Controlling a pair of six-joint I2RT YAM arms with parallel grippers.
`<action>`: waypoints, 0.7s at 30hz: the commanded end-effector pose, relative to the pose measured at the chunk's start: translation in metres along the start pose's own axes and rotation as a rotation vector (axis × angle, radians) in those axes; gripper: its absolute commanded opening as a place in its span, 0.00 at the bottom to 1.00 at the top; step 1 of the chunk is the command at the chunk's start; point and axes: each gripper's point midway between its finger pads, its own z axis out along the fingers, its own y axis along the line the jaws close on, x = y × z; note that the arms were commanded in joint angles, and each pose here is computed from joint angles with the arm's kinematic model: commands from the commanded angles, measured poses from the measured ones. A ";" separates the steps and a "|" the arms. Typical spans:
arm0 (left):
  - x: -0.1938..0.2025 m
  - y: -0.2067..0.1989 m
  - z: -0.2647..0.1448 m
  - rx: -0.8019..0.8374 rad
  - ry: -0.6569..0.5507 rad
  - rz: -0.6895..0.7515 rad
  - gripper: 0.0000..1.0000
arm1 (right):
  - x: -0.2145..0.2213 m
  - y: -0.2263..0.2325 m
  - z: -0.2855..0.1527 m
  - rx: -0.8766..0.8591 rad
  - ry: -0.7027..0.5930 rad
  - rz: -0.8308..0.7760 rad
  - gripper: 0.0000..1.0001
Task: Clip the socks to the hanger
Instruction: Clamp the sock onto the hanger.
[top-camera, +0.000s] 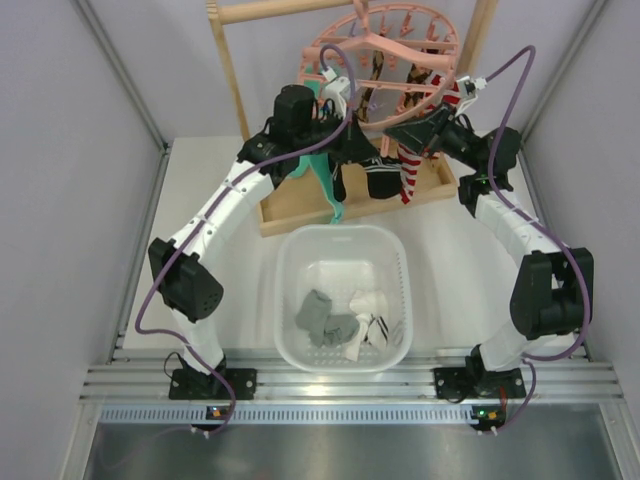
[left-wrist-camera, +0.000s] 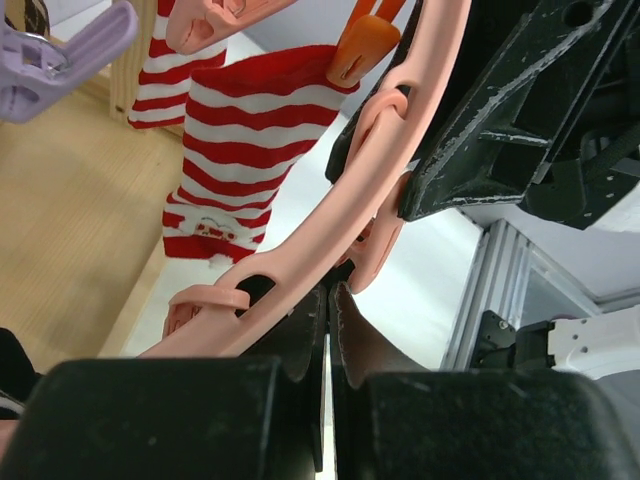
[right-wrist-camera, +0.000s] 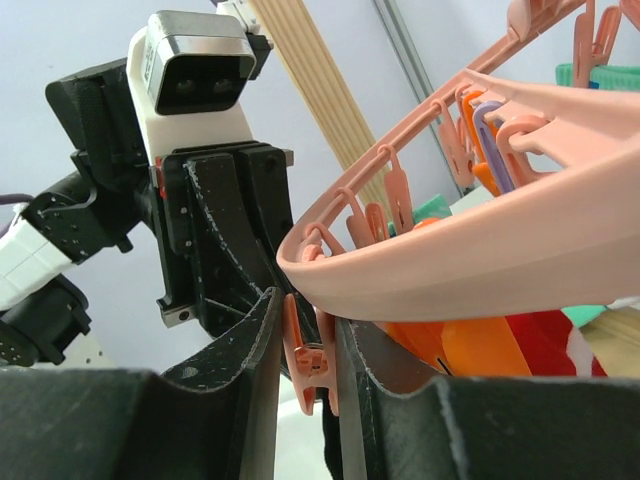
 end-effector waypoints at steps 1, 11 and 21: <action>-0.028 -0.012 -0.012 0.062 -0.103 -0.010 0.00 | -0.013 0.028 0.004 -0.093 0.000 -0.097 0.00; -0.032 -0.021 -0.029 0.205 -0.145 -0.115 0.00 | -0.011 0.028 0.002 -0.100 0.005 -0.118 0.00; -0.038 -0.035 -0.030 0.307 -0.160 -0.158 0.00 | -0.008 0.029 0.002 -0.108 0.011 -0.125 0.00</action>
